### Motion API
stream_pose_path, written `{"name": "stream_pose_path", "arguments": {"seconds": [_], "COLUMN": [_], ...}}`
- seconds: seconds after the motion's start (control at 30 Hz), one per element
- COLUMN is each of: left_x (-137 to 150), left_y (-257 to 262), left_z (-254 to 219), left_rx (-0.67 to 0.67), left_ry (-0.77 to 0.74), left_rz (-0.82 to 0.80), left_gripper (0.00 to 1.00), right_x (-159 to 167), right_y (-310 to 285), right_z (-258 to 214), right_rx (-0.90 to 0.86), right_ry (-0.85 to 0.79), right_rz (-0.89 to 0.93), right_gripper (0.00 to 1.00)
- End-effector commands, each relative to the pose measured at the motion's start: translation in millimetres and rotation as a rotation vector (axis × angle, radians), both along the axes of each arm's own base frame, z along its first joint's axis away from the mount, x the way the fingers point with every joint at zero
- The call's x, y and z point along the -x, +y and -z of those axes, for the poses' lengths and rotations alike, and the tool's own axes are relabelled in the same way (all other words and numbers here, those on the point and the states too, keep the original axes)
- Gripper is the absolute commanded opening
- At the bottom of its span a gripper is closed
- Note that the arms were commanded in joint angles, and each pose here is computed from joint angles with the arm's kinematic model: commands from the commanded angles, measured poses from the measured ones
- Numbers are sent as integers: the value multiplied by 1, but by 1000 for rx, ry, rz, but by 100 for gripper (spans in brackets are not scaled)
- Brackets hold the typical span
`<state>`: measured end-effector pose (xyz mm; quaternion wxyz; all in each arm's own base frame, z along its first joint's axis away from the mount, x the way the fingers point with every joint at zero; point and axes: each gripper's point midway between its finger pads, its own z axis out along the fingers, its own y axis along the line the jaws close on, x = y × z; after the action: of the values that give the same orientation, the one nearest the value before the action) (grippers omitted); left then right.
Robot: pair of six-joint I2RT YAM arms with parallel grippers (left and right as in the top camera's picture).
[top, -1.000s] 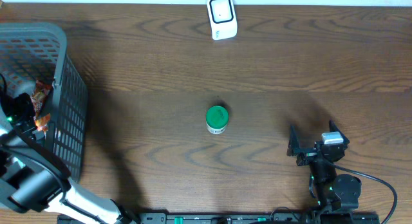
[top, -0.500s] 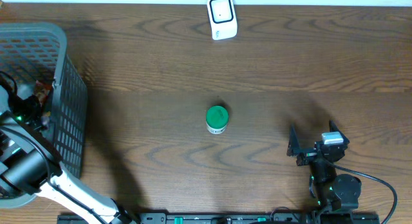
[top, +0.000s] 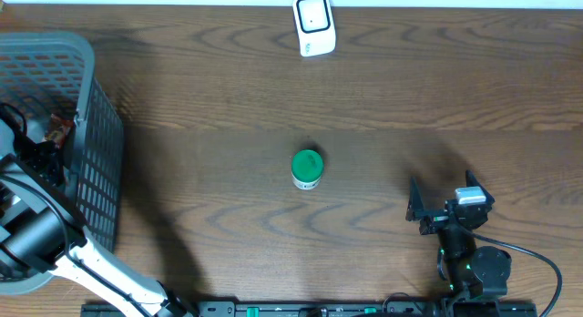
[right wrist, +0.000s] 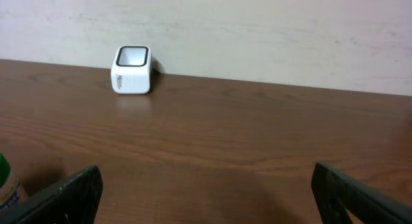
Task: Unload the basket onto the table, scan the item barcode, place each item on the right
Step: 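Reach the left gripper into the basket and grasp the orange tissue pack, then carry the tissue pack with the left gripper and place it right of the jar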
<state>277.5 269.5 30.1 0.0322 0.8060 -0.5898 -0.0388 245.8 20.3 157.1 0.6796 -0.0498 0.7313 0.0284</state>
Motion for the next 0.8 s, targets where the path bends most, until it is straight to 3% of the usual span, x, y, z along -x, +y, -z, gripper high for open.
{"name": "stream_pose_path", "arguments": {"seconds": [0.0, 0.07, 0.23, 0.33, 0.43, 0.57, 0.63, 0.7, 0.73, 0.77], "left_x": [5, 0, -17, -24, -37, -33, -22, -14, -7, -2], "left_y": [2, 2, -5, -14, -37, -107, -148, -191, -241, -268], "left_z": [-14, -31, -91, -151, -239, -339, -371, -391, -401, -401], "left_rx": [-19, -28, -79, -161, -273, -321, -365, -400, -399, -377], "left_ry": [9, -28, -210, -370, -639, -985, -1073, -1129, -1186, -1208], "left_rz": [61, 97, 208, 250, 358, 531, 646, 814, 1020, 1122], "left_gripper": [28, 22, 22, 22, 23, 24, 25, 25, 25, 26], "right_x": [0, 0, 0, 0, 0, 0, 0, 0, 0, 0], "right_y": [-2, -2, -2, -2, -2, -2, -2, -2, -2, -2], "right_z": [2, 2, 2, 2, 2, 2, 2, 2, 2, 2], "right_rx": [-13, -13, -13, -13, -13, -13, -13, -13, -13, -13], "right_ry": [7, 7, 7, 7, 7, 7, 7, 7, 7, 7], "right_rz": [12, 12, 12, 12, 12, 12, 12, 12, 12, 12], "right_gripper": [99, 99, 99, 99, 99, 99, 99, 99, 99, 99]}}
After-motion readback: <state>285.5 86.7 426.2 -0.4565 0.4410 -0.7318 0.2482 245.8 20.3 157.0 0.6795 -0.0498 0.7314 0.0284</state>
